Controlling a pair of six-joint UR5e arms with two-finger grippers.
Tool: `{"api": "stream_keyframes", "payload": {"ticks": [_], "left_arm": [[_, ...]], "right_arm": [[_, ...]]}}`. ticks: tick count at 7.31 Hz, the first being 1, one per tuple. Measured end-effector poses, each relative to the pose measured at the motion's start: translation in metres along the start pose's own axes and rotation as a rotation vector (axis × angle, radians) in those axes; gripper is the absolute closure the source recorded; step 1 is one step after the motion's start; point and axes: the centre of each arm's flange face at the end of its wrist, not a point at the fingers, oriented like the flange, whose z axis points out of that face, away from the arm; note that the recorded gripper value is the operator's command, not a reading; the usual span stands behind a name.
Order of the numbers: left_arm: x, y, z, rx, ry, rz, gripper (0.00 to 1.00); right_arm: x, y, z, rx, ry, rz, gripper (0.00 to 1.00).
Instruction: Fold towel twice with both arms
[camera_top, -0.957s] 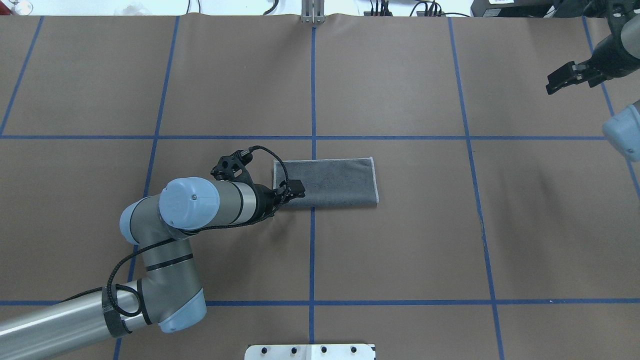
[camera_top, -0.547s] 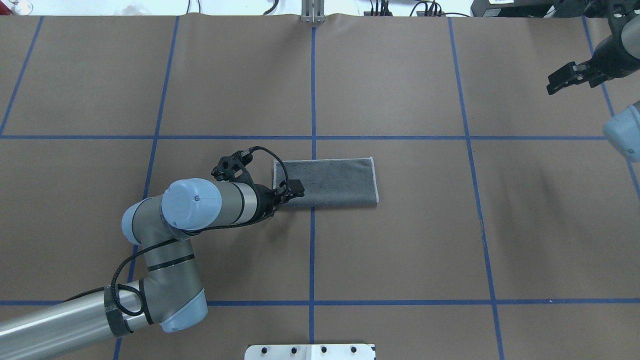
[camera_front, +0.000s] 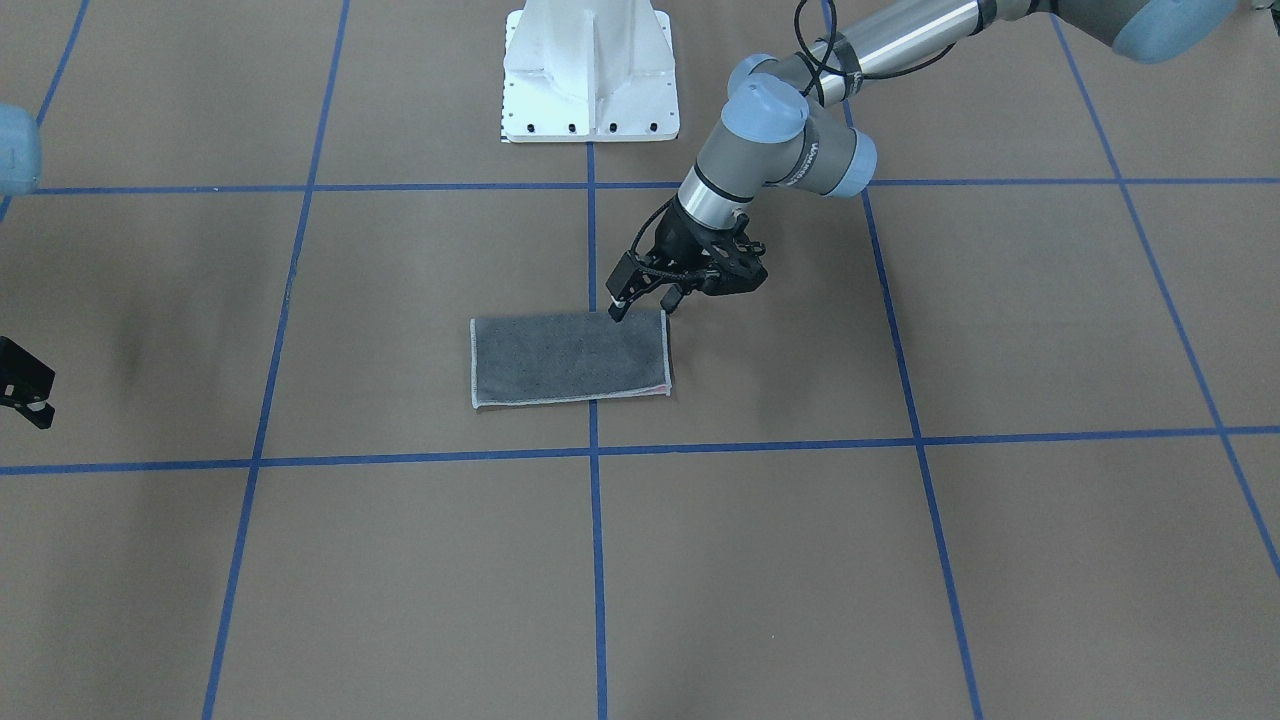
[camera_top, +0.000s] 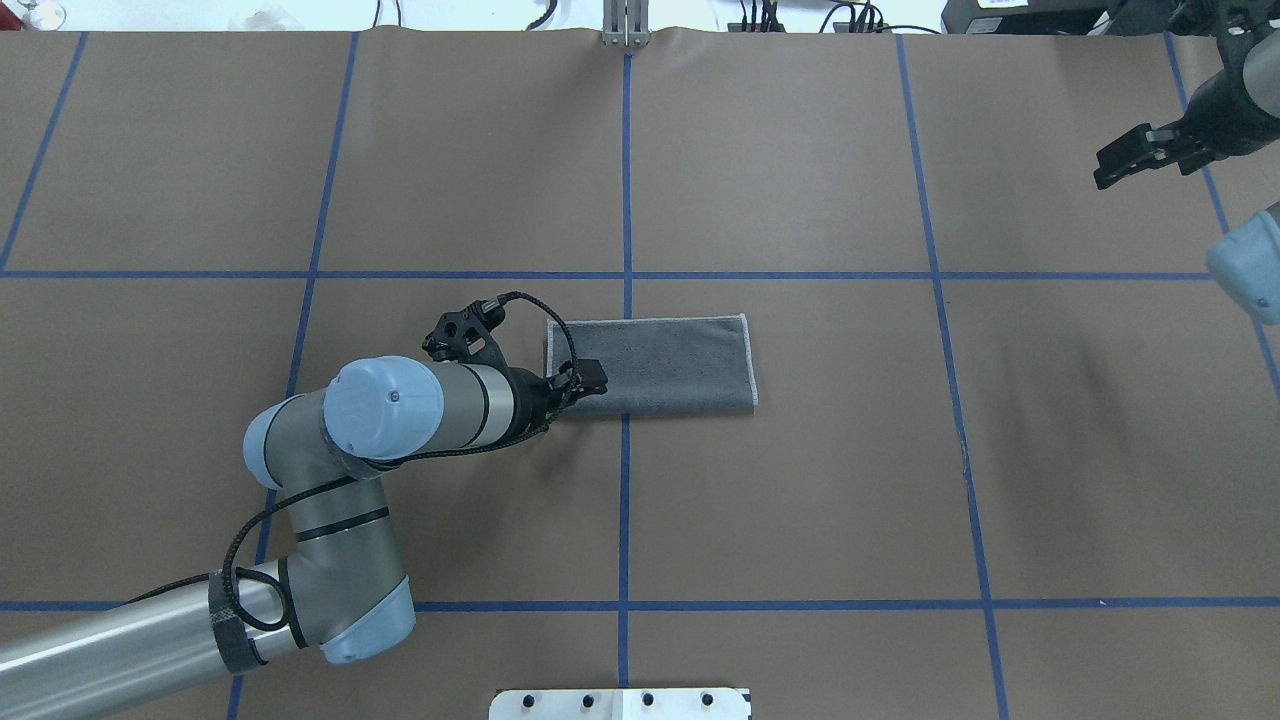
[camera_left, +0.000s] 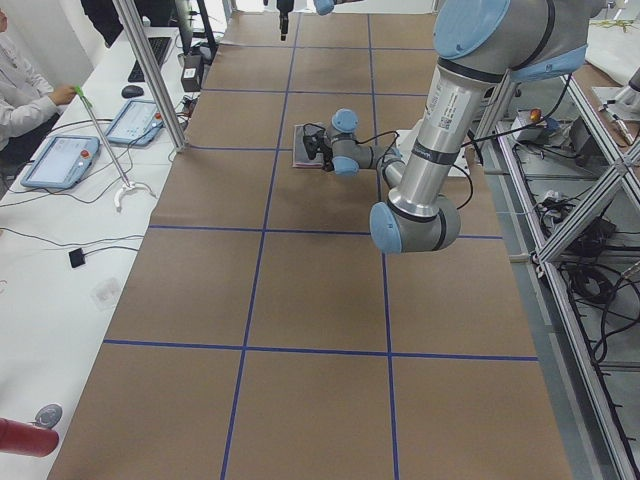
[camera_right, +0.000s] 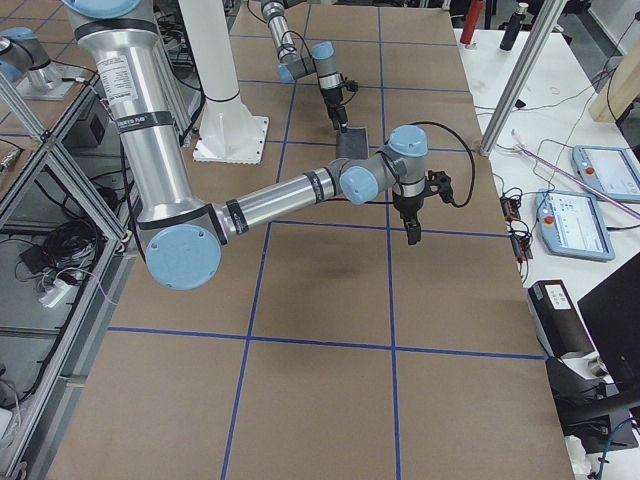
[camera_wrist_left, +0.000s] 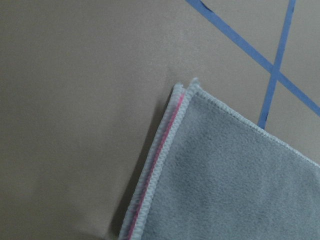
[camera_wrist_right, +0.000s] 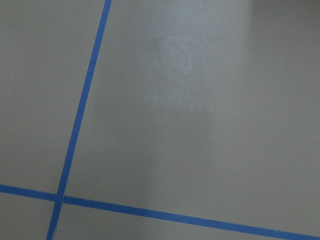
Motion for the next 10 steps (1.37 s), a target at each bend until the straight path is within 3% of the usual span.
{"api": "stream_keyframes", "payload": {"ticks": [5, 8, 9, 10], "left_arm": [[-0.0005, -0.0036, -0.0026, 0.004, 0.002, 0.0, 0.72], [-0.0019, -0.0053, -0.0034, 0.006, 0.001, -0.001, 0.72], [-0.0026, -0.0062, -0.0038, 0.007, 0.001, -0.001, 0.62], [-0.0032, -0.0072, -0.0042, 0.009, 0.0, 0.001, 0.6]], "right_arm": [[-0.0001, -0.0004, -0.0002, 0.002, 0.002, 0.0, 0.0], [-0.0005, -0.0007, -0.0006, 0.002, 0.002, -0.001, 0.0], [-0.0006, -0.0007, -0.0008, 0.003, 0.002, -0.001, 0.0], [-0.0007, -0.0008, -0.001, 0.003, 0.002, -0.001, 0.0]]}}
